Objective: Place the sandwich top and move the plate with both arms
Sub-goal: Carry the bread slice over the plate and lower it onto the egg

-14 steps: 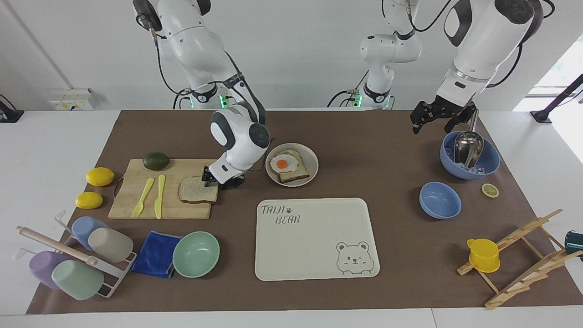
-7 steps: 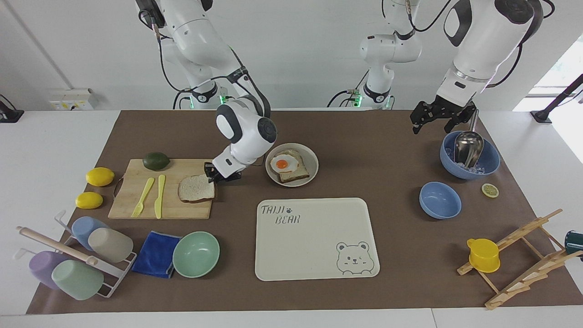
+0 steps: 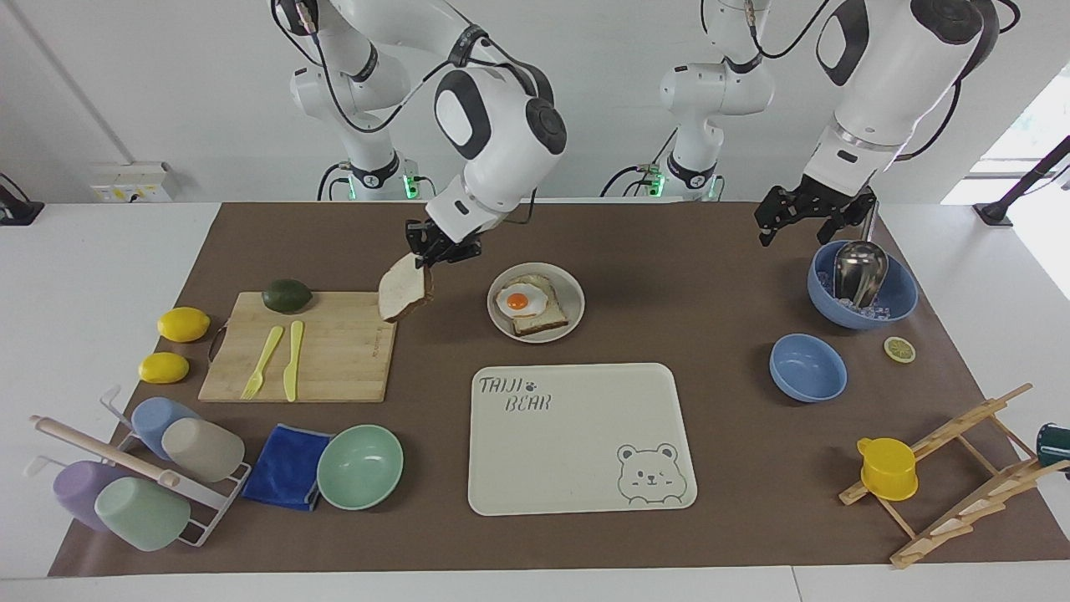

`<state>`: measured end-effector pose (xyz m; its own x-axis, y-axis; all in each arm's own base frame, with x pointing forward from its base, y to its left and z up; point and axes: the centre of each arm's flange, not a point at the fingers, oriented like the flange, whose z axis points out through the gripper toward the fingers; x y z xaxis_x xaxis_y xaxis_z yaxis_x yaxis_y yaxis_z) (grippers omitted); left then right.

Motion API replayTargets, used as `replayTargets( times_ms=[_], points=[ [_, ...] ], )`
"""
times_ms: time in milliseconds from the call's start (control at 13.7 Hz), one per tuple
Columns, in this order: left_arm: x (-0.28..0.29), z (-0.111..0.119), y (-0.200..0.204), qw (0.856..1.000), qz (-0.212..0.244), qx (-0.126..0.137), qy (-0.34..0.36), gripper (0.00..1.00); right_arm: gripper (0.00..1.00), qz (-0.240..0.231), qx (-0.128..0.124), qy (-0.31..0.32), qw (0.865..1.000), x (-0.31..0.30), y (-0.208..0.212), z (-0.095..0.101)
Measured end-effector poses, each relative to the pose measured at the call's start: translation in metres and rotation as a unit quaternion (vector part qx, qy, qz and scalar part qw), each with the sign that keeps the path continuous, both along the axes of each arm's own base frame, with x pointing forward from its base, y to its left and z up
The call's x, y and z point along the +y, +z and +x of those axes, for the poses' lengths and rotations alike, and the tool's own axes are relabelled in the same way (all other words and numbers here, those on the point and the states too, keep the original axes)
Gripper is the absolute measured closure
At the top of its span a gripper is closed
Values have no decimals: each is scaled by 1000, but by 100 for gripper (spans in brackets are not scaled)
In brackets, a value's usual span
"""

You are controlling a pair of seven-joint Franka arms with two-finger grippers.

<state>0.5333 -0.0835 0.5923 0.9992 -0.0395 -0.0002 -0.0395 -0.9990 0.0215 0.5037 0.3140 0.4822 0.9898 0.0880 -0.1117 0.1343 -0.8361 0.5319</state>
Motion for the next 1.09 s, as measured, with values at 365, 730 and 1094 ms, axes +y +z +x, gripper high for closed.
replayTargets(
  times_ms=[365,730,1094],
  points=[
    [0,0,0,1000,0,-1,0,0,91,100,-70,16,992,102,-6,-44],
    [8,2,0,1000,0,-2,8,0,91,109,-43,7,993,115,-63,-38],
    [11,2,0,1000,0,-2,11,0,91,99,-34,6,994,126,-86,-53]
  ],
)
